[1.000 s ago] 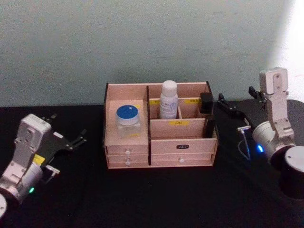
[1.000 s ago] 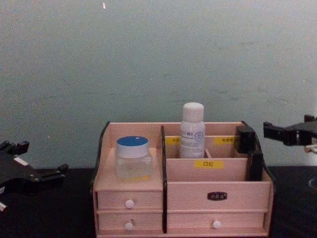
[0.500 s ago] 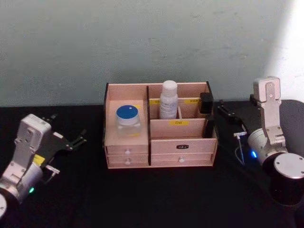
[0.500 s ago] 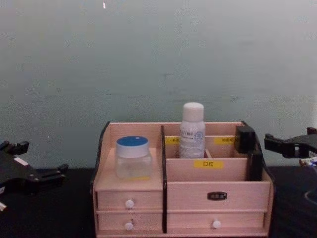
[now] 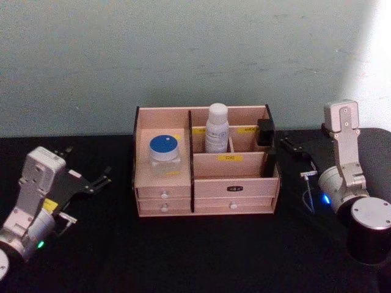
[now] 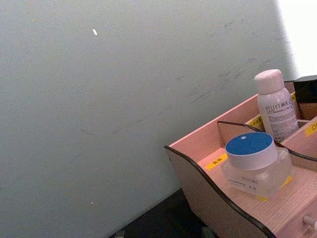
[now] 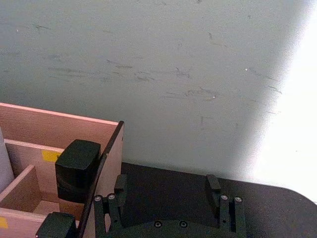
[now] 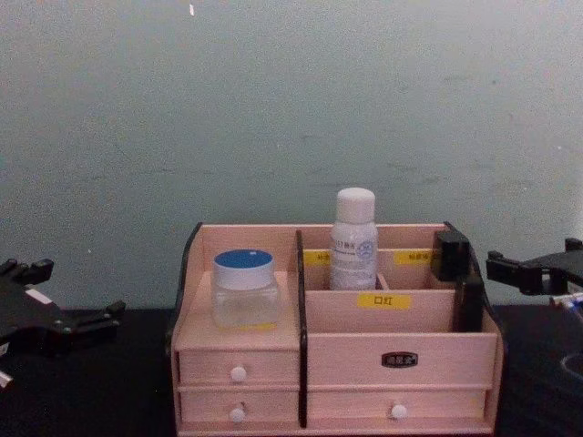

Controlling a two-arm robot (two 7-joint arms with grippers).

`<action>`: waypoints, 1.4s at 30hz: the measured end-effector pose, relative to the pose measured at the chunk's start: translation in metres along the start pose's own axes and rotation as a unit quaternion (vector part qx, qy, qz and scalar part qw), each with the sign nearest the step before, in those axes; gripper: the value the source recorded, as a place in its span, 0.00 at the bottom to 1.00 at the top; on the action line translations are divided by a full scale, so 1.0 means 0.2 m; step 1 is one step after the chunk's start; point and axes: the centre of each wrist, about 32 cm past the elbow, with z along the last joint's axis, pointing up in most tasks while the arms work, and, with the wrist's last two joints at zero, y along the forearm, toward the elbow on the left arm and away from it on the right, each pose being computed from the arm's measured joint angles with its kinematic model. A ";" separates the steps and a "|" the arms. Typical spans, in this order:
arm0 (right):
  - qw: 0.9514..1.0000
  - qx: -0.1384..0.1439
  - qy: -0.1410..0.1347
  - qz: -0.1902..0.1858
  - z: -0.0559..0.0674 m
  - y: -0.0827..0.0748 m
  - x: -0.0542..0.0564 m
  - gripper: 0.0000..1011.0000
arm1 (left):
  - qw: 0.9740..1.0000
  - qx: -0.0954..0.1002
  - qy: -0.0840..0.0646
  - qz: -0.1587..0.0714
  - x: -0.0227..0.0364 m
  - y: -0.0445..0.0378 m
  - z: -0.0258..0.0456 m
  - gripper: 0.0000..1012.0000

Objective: Pick up the facial cleanser and watermelon frost from the table and place them into the tiered storage box.

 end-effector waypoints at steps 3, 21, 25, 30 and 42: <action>1.000 0.000 0.000 0.000 0.00 0.00 0.00 0.99 | 1.000 0.000 0.000 0.000 0.000 0.000 0.000 0.99; 1.000 0.001 0.001 0.001 0.00 0.00 0.00 0.99 | 1.000 0.000 0.000 0.000 0.000 0.000 0.000 0.99; 1.000 0.001 0.001 0.001 0.00 0.00 0.00 0.99 | 1.000 0.000 0.000 0.000 0.000 0.000 0.000 0.99; 1.000 0.001 0.001 0.002 0.00 0.00 0.00 0.99 | 1.000 0.000 0.000 0.000 0.000 0.000 0.000 0.99; 1.000 0.001 0.001 0.002 0.00 0.00 0.00 0.99 | 1.000 0.000 0.000 0.000 0.000 0.000 0.000 0.99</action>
